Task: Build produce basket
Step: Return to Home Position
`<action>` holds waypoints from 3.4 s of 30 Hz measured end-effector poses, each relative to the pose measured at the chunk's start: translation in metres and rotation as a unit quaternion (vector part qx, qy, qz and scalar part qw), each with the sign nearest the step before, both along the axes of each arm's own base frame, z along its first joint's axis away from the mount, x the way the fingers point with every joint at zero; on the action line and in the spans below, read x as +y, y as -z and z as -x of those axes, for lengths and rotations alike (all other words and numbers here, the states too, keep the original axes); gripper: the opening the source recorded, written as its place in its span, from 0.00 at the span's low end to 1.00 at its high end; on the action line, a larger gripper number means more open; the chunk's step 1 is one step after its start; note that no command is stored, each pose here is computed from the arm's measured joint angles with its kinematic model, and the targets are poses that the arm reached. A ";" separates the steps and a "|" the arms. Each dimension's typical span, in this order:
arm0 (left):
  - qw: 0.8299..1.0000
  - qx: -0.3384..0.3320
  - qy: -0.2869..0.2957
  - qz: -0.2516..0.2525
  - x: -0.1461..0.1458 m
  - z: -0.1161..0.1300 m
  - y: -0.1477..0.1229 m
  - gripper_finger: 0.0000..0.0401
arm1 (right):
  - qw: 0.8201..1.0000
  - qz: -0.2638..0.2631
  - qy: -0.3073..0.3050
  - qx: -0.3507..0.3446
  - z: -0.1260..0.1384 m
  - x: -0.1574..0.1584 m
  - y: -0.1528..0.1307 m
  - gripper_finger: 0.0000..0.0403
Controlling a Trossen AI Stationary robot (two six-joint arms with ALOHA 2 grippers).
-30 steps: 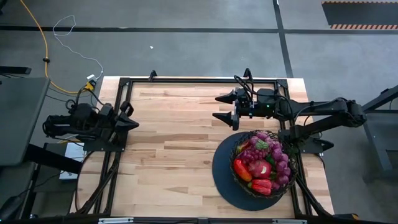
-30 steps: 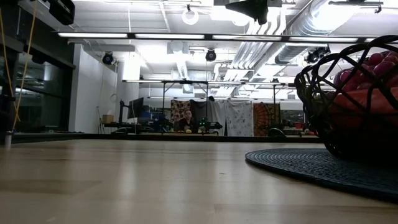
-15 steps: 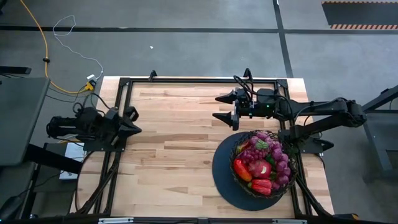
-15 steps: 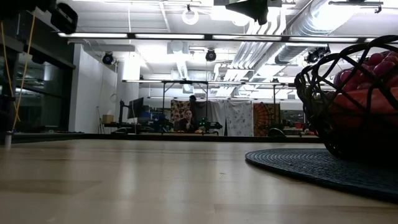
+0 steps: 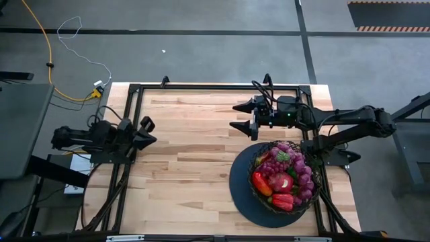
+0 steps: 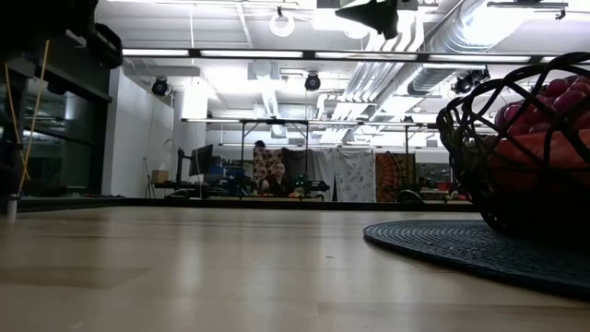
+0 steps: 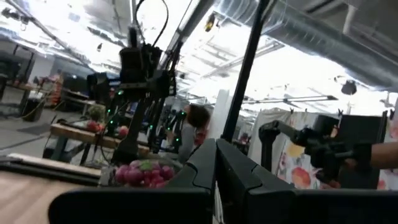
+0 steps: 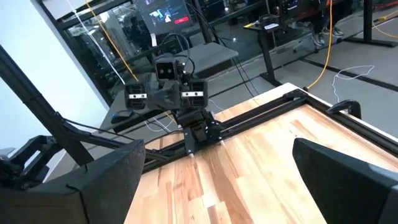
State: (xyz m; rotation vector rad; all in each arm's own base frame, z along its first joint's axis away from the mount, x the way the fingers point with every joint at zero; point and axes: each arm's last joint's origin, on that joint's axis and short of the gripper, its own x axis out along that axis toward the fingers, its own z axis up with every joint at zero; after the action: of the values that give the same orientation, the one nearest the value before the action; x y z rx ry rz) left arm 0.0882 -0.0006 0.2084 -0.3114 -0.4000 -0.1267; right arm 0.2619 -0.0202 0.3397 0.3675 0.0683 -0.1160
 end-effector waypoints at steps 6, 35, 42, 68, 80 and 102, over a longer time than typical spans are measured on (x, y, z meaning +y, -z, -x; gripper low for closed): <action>1.000 0.022 -0.013 0.000 0.001 -0.002 0.007 0.00 | 1.000 0.000 0.000 0.003 0.000 0.000 0.001 0.99; 0.979 0.204 -0.027 -0.017 0.002 -0.011 0.041 0.00 | 0.997 -0.077 0.011 0.016 0.001 -0.001 0.005 0.99; 0.979 0.204 -0.027 -0.017 0.002 -0.011 0.041 0.00 | 0.997 -0.067 0.011 0.046 0.002 -0.001 0.010 0.99; 0.979 0.203 -0.027 -0.017 0.002 -0.011 0.041 0.00 | 0.994 0.029 -0.071 -0.077 0.127 0.016 0.056 0.99; 0.979 0.203 -0.027 -0.017 0.002 -0.011 0.041 0.00 | 0.980 0.025 -0.083 -0.178 0.148 0.019 0.092 0.87; 0.979 0.203 -0.027 -0.017 0.002 -0.011 0.041 0.00 | 0.980 0.011 -0.113 -0.164 0.179 0.022 0.115 0.03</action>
State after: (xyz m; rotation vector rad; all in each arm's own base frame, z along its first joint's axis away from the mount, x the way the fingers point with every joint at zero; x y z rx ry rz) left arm 0.0988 0.0009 0.1674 -0.2851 -0.0003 -0.0147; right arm 0.0830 0.0018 0.2245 0.3513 -0.2161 0.1695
